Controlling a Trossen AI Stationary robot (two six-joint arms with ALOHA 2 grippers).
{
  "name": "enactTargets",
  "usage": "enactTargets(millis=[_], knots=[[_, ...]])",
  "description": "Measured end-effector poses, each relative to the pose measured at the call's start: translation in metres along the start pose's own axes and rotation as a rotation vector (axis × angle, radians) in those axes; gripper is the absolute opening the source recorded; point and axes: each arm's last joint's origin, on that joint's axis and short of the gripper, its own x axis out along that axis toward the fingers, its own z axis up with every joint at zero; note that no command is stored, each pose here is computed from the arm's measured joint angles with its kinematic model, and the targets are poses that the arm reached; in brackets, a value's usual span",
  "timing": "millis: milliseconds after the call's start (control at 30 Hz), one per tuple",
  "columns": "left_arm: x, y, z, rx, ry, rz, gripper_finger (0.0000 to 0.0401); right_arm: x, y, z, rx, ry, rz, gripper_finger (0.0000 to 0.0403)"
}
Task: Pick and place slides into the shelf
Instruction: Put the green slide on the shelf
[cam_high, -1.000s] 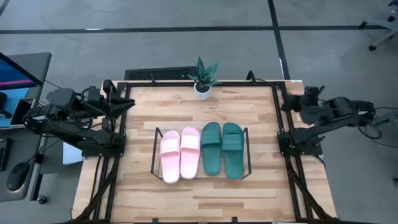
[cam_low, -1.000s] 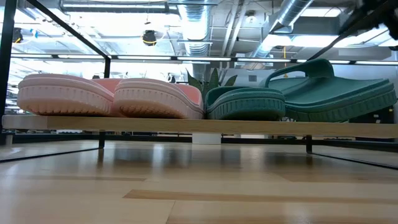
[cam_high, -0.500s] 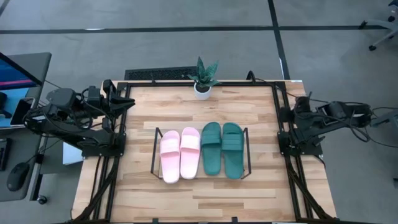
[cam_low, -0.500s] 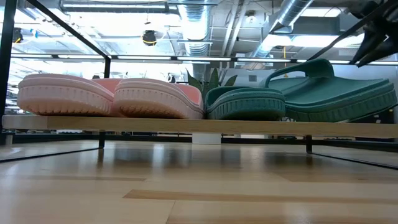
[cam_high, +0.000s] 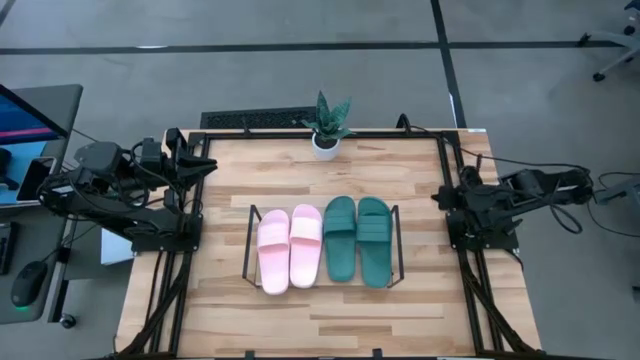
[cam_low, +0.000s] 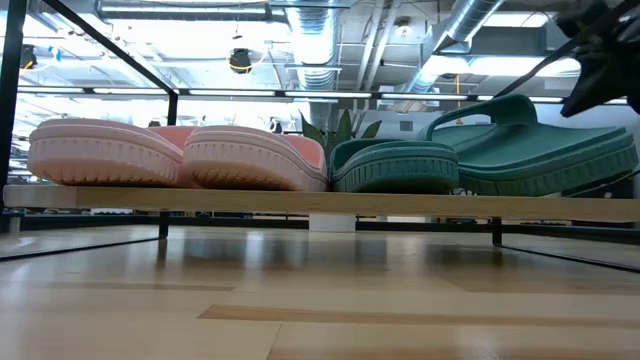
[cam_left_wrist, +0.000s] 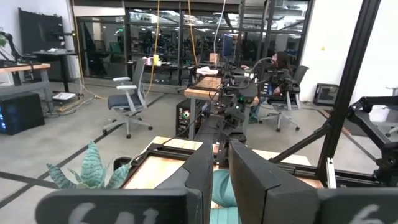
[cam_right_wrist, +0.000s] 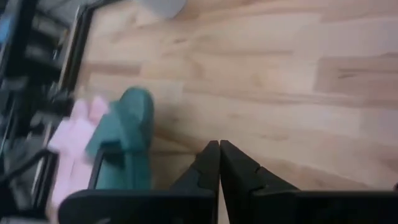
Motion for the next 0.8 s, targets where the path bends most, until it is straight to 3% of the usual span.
enactTargets(millis=[300,467,567,800], knots=[[0.000,0.000,0.000,0.000,0.000,-0.001,0.0041,-0.003,0.008,-0.011,-0.071,0.261,0.112,0.0000],[0.000,-0.001,0.000,0.000,0.004,-0.019,0.0041,-0.004,0.017,-0.012,-0.089,0.235,0.198,0.0000],[0.000,-0.001,0.000,0.001,0.004,-0.026,0.0041,-0.001,0.019,-0.015,-0.080,0.249,0.162,0.0000],[0.000,-0.001,-0.001,-0.001,0.016,-0.041,0.0041,-0.001,0.026,-0.010,-0.086,0.090,0.142,0.0000]])
